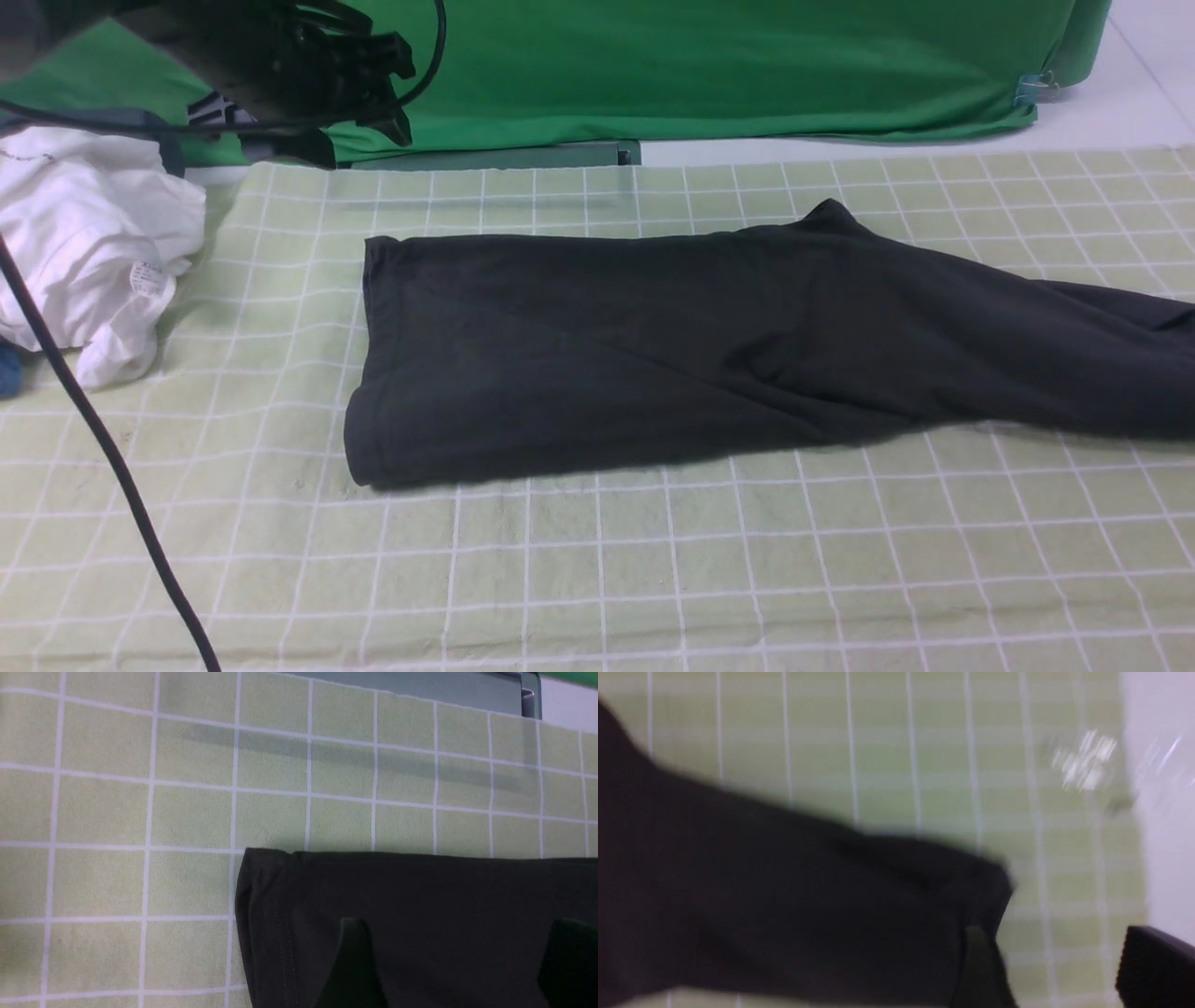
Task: Fold a long-sleeved shirt over a green coffee tablecloth.
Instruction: 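Pull the folded dark garment lengthwise by its ends to straighten it flat on the table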
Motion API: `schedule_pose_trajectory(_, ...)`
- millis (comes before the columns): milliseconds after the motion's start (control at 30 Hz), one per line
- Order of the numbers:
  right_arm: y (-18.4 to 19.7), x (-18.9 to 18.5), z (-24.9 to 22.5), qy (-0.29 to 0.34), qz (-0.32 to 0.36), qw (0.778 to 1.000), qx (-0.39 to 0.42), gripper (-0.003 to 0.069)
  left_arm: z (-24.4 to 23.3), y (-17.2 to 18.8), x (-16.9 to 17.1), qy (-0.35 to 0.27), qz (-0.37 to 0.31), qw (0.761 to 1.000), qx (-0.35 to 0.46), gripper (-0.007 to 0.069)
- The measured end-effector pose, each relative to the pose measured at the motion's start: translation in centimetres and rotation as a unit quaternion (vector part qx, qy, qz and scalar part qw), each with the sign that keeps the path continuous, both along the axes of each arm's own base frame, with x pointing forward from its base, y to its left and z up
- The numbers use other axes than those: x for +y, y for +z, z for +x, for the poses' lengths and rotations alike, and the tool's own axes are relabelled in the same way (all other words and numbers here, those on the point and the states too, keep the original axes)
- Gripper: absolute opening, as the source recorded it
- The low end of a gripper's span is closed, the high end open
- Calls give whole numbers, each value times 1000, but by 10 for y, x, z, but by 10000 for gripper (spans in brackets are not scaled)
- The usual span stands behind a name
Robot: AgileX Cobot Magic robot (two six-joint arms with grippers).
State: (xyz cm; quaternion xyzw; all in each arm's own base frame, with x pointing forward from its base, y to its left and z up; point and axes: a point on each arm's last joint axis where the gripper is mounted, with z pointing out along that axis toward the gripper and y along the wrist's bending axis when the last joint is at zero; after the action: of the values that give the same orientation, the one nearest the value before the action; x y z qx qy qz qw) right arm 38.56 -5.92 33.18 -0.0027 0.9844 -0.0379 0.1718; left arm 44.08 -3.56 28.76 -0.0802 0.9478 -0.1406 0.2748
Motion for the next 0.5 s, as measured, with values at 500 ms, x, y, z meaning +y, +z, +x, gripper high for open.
schedule_pose_trajectory(500,-154,-36,-21,-32,34,995,83,444,0,-2,-2,-5,-8,1000,5,505)
